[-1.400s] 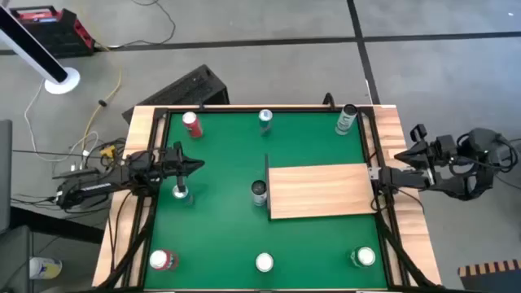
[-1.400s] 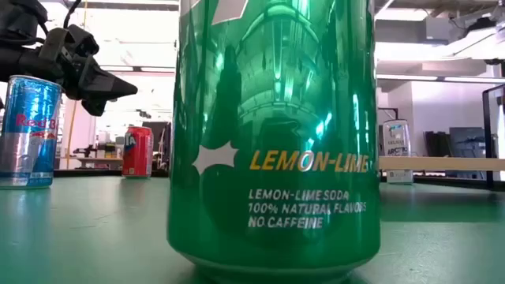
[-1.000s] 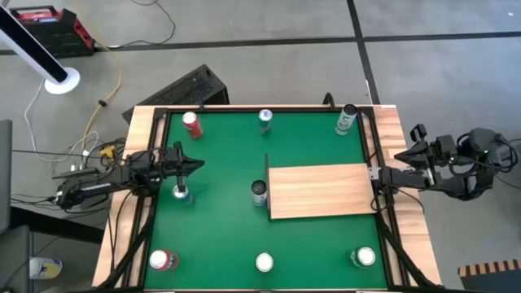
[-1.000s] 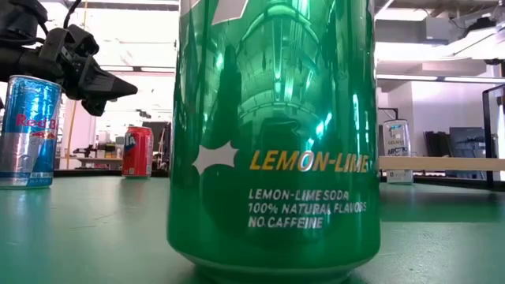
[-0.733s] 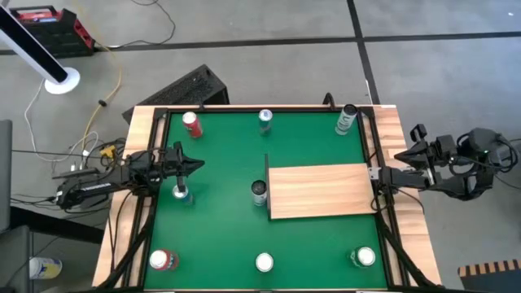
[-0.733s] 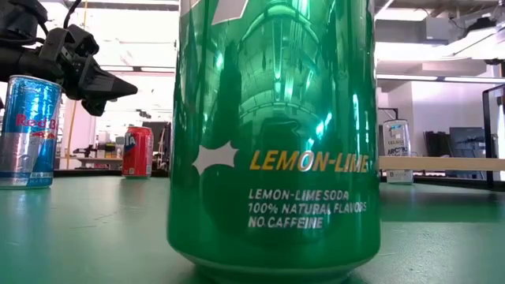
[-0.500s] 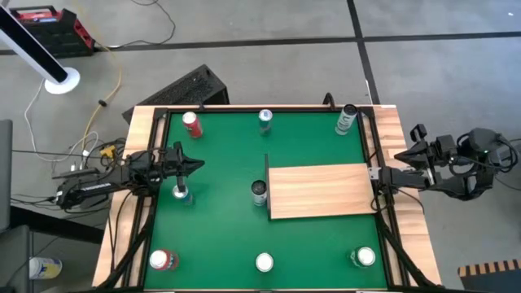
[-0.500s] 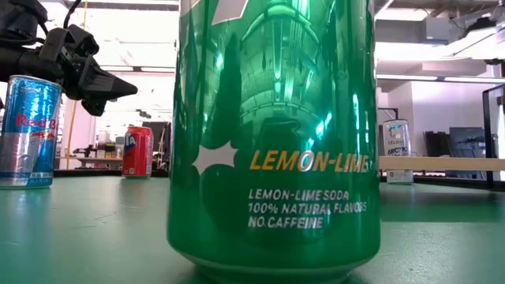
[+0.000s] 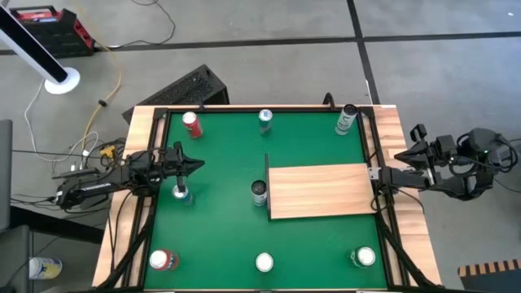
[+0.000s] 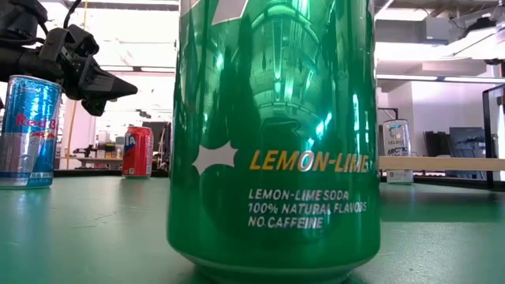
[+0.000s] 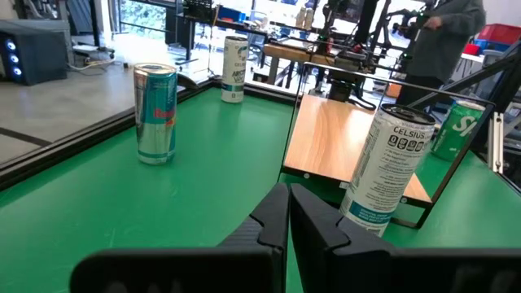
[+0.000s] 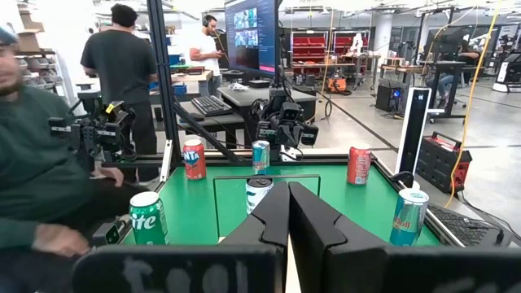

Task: Place canned beverage on shelf

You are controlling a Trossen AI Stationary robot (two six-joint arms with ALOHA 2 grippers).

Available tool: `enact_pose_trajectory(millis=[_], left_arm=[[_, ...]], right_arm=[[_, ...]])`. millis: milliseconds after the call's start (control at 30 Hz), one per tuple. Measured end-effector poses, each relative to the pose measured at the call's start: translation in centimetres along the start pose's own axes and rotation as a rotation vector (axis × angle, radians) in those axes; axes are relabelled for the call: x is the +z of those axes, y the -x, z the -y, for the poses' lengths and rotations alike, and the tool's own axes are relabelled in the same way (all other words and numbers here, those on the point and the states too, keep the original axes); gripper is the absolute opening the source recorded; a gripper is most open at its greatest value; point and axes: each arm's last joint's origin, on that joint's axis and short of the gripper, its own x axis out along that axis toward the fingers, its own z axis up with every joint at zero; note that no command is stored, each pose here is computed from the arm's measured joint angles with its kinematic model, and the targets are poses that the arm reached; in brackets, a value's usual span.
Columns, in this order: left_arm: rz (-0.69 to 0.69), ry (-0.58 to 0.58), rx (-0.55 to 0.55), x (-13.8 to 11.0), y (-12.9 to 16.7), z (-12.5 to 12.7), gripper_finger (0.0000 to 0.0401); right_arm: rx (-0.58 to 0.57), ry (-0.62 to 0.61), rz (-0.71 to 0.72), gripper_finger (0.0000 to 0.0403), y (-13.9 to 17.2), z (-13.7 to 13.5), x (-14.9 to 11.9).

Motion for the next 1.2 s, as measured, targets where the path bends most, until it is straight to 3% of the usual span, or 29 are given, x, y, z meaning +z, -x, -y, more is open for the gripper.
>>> enact_pose_trajectory(millis=[767,1200], left_arm=[[0.000,0.003,0.000,0.00,0.00,0.00,0.0000],[0.000,0.135,0.000,0.00,0.00,0.00,0.0000]], right_arm=[[0.000,0.000,0.000,0.0033,0.01,0.00,0.01],[0.000,0.000,0.000,0.0033,0.00,0.00,0.00]])
